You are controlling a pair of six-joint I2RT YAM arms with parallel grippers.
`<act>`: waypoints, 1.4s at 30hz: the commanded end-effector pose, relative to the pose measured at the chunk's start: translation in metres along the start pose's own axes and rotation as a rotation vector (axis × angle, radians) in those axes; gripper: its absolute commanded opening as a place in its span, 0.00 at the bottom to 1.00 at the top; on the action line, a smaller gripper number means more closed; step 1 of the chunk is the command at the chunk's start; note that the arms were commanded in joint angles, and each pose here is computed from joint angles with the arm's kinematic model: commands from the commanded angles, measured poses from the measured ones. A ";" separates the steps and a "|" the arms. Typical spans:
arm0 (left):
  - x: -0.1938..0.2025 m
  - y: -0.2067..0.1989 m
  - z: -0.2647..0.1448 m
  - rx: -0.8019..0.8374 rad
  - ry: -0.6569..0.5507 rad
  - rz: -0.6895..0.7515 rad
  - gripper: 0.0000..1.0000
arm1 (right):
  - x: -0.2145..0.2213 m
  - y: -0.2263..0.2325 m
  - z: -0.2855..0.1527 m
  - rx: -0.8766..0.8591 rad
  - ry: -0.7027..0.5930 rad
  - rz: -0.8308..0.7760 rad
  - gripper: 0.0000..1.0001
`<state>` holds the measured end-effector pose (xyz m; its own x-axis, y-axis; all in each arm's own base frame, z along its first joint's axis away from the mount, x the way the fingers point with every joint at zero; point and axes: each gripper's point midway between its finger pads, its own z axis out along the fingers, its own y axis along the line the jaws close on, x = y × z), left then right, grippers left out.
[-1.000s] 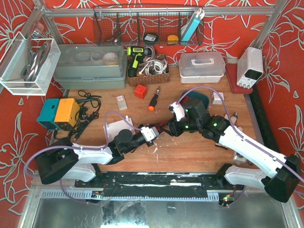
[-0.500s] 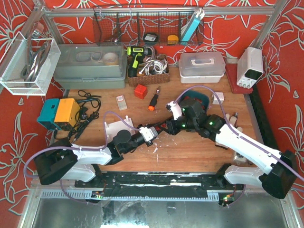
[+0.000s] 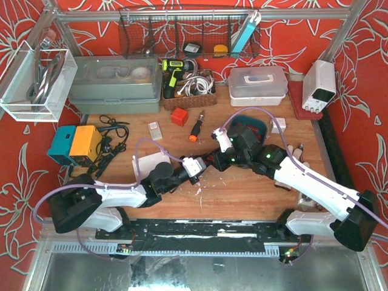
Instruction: Install the large spring
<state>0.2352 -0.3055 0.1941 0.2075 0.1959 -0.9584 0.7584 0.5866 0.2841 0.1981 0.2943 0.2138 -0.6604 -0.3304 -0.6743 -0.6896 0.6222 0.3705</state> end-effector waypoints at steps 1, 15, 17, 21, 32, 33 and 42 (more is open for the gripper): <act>-0.008 0.016 0.015 -0.073 0.017 -0.036 0.04 | 0.006 0.020 0.001 -0.024 0.052 -0.052 0.00; 0.012 0.022 0.036 -0.107 0.156 -0.063 0.02 | 0.012 0.016 0.022 0.104 0.144 -0.020 0.00; 0.013 0.022 0.034 -0.112 0.152 -0.076 0.00 | 0.010 0.015 0.023 0.107 0.135 -0.016 0.00; 0.014 0.022 0.024 -0.104 0.110 -0.144 0.00 | -0.005 -0.004 0.013 0.232 0.070 -0.019 0.33; 0.008 0.051 -0.010 -0.206 0.048 -0.355 0.00 | -0.036 -0.053 -0.045 0.486 -0.162 0.079 0.82; 0.010 0.059 -0.015 -0.242 0.046 -0.368 0.00 | -0.035 -0.059 -0.049 0.500 -0.180 0.095 0.85; 0.049 0.111 -0.084 -0.582 0.060 -0.557 0.00 | -0.018 -0.086 -0.064 0.547 -0.245 0.132 0.99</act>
<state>0.2761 -0.2018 0.1864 -0.1414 -0.0888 -0.9860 0.4460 0.8835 -0.1435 0.2456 0.2135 0.2383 -0.6169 -0.1234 -0.7773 -0.3505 0.9274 0.1309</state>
